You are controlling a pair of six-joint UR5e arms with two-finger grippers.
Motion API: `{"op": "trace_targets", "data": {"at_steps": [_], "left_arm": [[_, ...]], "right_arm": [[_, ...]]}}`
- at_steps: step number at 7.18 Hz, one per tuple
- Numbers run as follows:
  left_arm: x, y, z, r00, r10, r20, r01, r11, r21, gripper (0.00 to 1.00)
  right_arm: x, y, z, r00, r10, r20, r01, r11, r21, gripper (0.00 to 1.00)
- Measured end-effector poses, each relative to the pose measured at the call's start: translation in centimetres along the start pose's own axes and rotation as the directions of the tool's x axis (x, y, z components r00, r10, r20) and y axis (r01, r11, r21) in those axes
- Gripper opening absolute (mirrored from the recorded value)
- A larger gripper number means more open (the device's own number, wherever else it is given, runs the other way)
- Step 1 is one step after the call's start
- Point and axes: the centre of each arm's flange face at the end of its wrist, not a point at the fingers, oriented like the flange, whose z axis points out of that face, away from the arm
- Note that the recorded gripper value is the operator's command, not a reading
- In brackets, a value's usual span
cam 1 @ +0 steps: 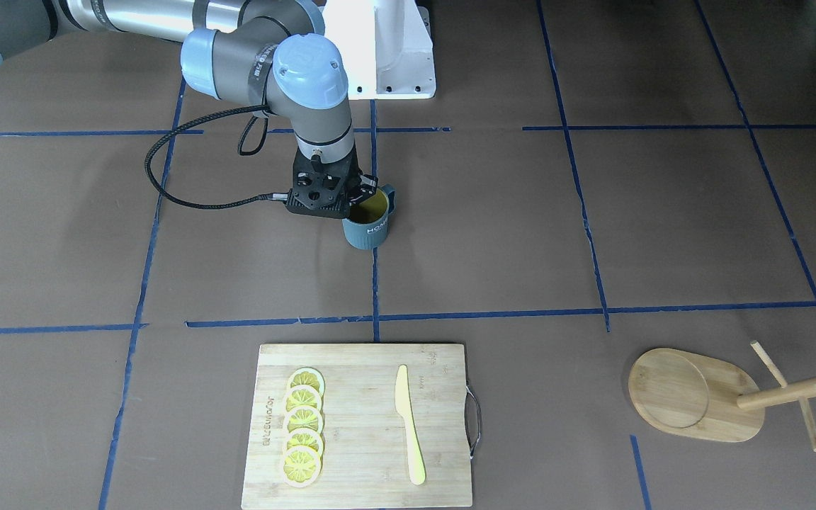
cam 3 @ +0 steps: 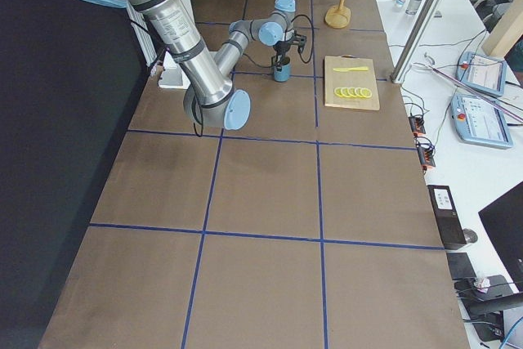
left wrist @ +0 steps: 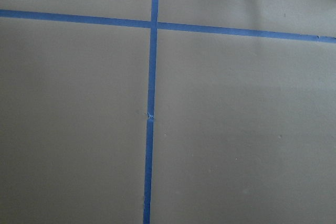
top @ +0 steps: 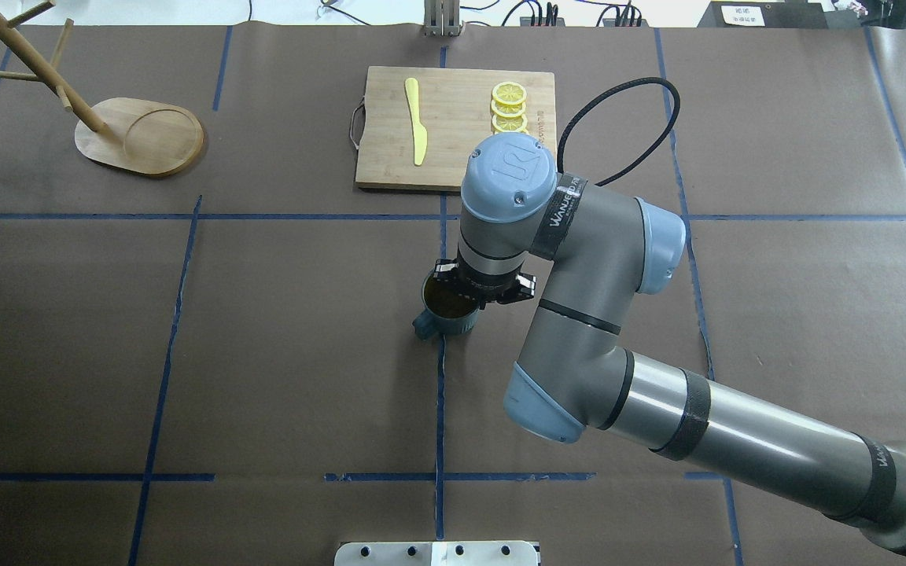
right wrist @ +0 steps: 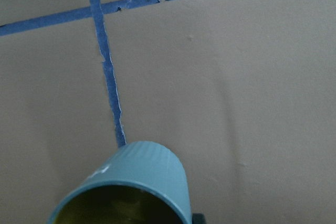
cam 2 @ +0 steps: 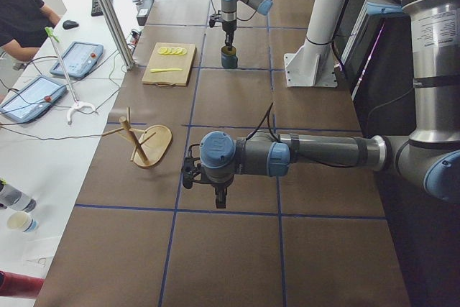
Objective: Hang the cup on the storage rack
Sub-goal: 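Carry the teal mug toward the table center and stand it upright, then open the right gripper and lift it away from the upright mug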
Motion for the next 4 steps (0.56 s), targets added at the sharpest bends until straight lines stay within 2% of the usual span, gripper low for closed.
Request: {"op": "trace_targets", "data": {"at_steps": [1, 2, 4], "left_arm": [[0.1, 0.0, 0.0, 1.0, 0.001, 0.0, -0.001, 1.0, 0.001, 1.0], [0.2, 0.0, -0.1, 1.0, 0.005, -0.001, -0.005, 1.0, 0.003, 1.0], [1.2, -0.3, -0.4, 0.998, 0.054, -0.015, -0.054, 0.998, 0.029, 1.0]], "right_arm": [[-0.1, 0.0, 0.0, 1.0, 0.001, 0.001, -0.001, 1.0, 0.0, 0.91], [-0.1, 0.0, -0.1, 1.0, -0.001, 0.003, 0.001, 1.0, -0.001, 1.0], [-0.1, -0.8, -1.4, 0.999, -0.005, 0.036, 0.005, 1.0, -0.003, 1.0]]}}
